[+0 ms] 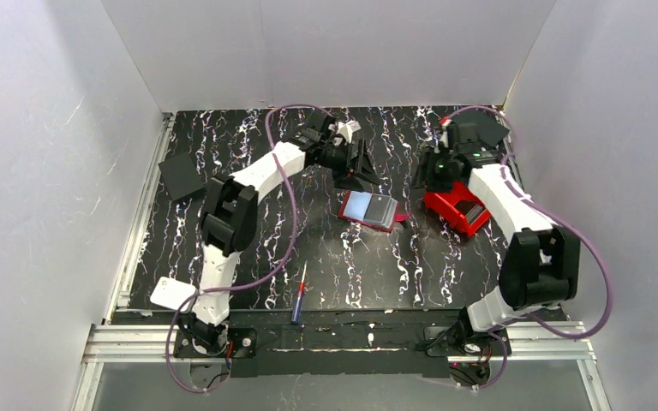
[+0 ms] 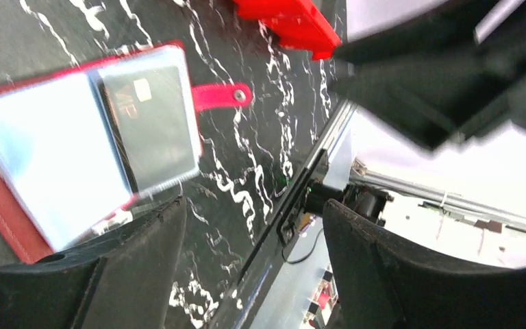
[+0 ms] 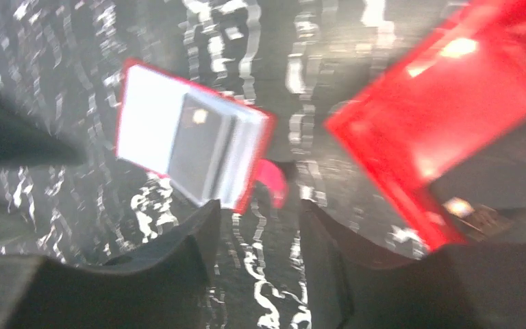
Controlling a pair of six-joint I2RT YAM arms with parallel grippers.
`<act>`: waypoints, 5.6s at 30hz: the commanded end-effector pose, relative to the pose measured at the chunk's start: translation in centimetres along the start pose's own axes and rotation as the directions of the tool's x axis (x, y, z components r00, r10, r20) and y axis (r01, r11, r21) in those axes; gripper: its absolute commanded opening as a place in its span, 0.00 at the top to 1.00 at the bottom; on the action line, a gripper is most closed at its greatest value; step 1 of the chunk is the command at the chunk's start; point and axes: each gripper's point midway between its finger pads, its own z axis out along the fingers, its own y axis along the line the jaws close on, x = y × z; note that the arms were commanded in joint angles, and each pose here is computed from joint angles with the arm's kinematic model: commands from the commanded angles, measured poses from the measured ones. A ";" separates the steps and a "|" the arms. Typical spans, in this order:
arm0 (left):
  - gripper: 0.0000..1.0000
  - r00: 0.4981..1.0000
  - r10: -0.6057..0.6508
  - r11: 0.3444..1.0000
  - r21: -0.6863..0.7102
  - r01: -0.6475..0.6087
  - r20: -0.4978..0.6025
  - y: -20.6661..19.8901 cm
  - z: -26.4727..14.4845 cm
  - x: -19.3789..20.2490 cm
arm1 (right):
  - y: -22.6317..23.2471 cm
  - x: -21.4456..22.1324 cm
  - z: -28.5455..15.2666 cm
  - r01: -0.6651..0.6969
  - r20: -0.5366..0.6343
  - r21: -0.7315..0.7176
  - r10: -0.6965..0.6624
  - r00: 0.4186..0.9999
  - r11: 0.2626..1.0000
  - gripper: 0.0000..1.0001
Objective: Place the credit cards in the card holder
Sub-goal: Insert the credit card into the card holder, then pick up the credit card from the storage box, then insert the credit card into the card holder.
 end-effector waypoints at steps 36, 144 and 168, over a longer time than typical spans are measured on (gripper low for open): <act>0.22 0.972 0.233 0.972 0.037 -0.233 0.020 -5.3 -6.7 8.1 | -20.4 1.8 -3.9 -0.418 0.175 0.570 0.392 0.903 0.707 0.02; 0.24 0.985 0.166 0.986 0.017 -0.167 0.036 -3.0 -7.2 6.7 | -12.0 -8.0 -12.9 -0.189 0.319 0.516 0.017 0.947 0.835 0.99; 0.56 0.993 -0.073 0.990 -0.117 0.083 0.093 6.0 -1.9 1.8 | 8.9 1.3 6.5 -0.244 -0.126 -0.208 0.221 0.967 0.947 0.99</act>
